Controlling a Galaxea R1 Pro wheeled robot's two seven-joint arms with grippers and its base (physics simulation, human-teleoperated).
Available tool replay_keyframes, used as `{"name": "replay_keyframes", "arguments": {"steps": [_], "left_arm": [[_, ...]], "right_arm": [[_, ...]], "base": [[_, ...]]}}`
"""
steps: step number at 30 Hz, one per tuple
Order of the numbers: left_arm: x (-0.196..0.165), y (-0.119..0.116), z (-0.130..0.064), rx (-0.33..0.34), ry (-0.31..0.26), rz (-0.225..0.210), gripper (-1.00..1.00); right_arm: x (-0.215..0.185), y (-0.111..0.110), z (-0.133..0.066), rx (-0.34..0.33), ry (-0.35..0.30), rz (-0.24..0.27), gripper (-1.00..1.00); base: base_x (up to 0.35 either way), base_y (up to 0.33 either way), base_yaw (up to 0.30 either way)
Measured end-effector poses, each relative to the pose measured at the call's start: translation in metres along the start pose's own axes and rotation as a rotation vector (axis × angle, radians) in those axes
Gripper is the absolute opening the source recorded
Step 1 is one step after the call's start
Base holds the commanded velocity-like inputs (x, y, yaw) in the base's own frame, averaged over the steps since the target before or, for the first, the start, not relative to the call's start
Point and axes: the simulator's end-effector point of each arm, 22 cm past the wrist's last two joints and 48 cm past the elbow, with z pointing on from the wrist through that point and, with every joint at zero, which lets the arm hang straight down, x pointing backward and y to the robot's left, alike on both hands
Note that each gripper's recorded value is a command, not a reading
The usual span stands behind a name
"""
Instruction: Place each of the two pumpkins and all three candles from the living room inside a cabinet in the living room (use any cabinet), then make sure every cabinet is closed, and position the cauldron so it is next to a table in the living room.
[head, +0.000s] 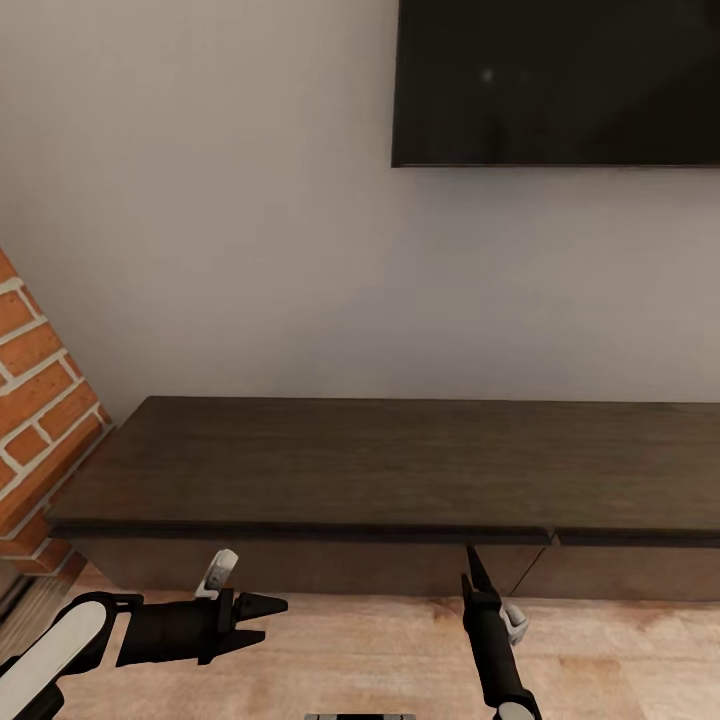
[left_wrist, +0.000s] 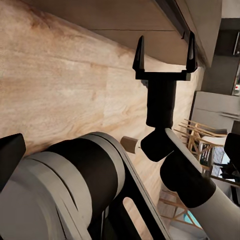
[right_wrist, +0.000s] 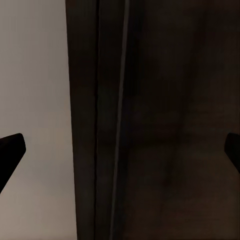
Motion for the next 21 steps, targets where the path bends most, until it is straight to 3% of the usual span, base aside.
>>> {"name": "replay_keyframes", "arguments": {"steps": [21], "left_arm": [[0.0,-0.0003,0.0,0.001,0.0,-0.001,1.0]], "right_arm": [[-0.0002,-0.0002,-0.0001,0.0,-0.001,0.001,1.0]], "base": [[0.051,0.0,0.0]]}}
